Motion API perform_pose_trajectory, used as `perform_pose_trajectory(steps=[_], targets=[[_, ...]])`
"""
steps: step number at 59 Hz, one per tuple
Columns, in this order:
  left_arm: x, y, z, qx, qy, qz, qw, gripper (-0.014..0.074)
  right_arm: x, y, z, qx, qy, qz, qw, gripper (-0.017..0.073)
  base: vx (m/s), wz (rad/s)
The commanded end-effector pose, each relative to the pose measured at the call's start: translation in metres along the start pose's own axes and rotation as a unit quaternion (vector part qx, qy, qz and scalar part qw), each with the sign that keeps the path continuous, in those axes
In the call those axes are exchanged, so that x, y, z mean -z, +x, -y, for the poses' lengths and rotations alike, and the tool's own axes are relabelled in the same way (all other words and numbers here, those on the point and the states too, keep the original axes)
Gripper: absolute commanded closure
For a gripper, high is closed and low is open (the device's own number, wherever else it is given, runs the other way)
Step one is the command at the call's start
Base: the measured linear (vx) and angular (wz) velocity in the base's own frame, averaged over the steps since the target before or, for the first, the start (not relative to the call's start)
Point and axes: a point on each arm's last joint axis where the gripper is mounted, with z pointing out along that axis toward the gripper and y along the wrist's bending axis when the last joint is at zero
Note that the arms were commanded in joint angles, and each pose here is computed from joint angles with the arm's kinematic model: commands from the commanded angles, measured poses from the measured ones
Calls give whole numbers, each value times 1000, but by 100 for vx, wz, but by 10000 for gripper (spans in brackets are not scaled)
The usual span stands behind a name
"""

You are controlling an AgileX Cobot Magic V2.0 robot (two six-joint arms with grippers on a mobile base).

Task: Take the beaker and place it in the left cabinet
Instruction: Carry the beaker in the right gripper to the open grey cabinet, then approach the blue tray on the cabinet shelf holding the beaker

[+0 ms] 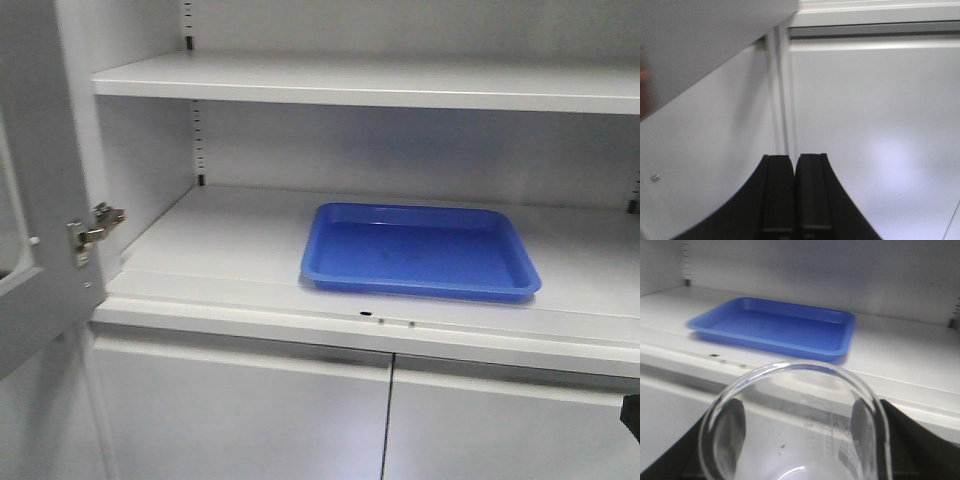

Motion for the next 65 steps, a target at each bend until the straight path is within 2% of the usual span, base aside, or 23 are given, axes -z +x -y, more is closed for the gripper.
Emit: perform_pose_trajectory(steps=[1,20,65], targets=[[3,-13,1,3,8,57,998,590,1,-13,-2,2,-13,25,1000,561,36,-58],[3,-13,1,3,8,57,998,590,1,-13,-2,2,-13,25,1000,561,36,-36],[3,-13,1,3,8,57,998,590,1,-13,-2,2,-13,25,1000,561,28,-7]])
